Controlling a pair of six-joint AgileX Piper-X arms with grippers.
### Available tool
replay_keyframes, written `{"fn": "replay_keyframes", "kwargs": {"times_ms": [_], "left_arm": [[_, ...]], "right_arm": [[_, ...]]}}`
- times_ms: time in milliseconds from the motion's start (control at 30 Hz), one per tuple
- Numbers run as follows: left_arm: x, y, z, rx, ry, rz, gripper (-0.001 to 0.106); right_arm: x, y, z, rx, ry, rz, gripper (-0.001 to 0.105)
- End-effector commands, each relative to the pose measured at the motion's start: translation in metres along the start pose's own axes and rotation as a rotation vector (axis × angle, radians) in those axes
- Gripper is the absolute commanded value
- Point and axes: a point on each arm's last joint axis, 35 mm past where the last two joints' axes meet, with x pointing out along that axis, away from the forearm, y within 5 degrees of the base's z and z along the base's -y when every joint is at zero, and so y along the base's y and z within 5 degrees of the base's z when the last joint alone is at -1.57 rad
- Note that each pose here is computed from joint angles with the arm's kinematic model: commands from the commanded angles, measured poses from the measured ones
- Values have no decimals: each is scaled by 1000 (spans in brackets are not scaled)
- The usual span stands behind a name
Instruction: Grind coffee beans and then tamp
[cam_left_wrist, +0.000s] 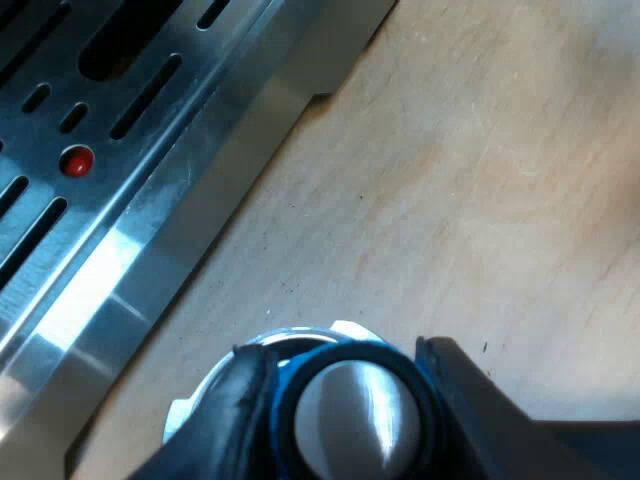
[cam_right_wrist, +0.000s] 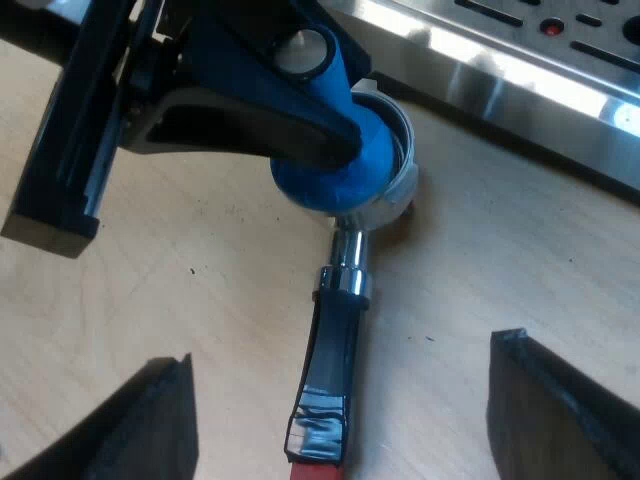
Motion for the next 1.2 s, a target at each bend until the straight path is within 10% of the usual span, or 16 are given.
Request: {"fn": "replay_keyframes", "kwargs": {"times_ms": [33,1200], "left_arm": [[-1,-1,-1,9,-7,8,4],[2,1,-9,9,-3,43,4]], "right_arm": [[-1,0,1,-5,-5,3,63],[-1,0,1,-5,-5,3,63]]}}
